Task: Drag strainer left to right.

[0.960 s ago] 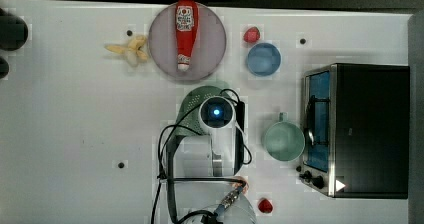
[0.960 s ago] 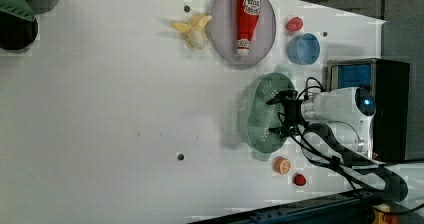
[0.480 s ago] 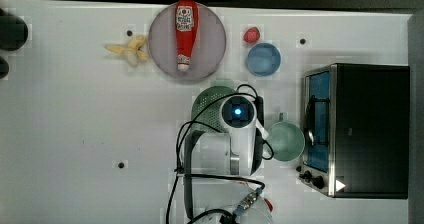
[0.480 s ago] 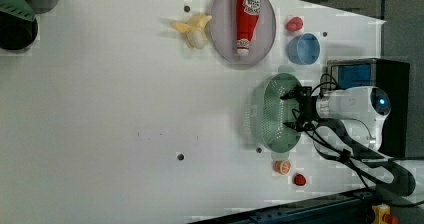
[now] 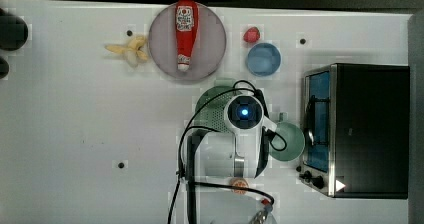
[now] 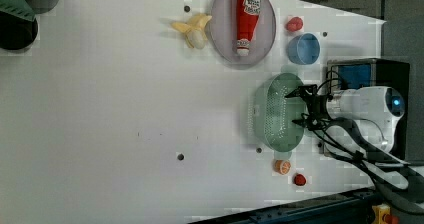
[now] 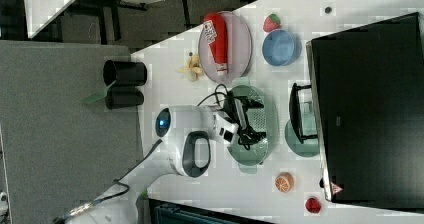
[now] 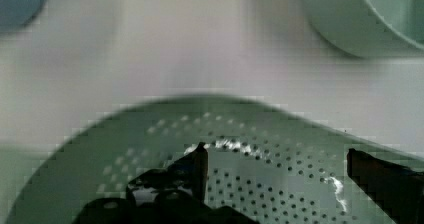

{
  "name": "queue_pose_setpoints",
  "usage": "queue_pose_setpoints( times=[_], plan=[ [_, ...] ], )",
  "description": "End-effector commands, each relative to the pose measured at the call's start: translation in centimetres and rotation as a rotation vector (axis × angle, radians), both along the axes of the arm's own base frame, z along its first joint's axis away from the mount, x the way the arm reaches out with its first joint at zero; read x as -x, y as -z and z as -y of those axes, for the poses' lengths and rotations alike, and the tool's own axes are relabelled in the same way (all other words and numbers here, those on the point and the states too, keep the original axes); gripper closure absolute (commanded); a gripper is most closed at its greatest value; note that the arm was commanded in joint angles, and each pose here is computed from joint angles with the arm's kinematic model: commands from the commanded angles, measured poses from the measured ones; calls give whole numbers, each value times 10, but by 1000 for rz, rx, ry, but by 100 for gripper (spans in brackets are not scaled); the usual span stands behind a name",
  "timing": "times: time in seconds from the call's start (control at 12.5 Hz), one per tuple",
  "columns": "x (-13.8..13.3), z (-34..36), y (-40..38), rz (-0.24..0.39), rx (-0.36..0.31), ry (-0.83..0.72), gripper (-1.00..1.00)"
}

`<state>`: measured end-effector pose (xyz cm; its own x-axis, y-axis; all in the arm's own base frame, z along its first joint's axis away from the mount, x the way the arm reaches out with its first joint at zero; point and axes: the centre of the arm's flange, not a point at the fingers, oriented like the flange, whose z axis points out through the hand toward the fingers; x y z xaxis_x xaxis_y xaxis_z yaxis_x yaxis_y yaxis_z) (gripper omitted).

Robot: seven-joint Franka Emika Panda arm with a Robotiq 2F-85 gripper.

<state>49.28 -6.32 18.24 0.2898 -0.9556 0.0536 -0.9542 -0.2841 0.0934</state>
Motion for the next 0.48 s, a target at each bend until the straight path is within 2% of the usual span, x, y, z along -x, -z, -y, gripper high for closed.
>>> queue_pose_setpoints(
  times=[0.08, 0.24, 0.48],
  plan=[
    [-23, -16, -77, 84, -16, -350, -100],
    [-27, -20, -134, 85, -18, -391, -100],
    [-25, -33, -228, 36, -28, -403, -100]
  ],
)
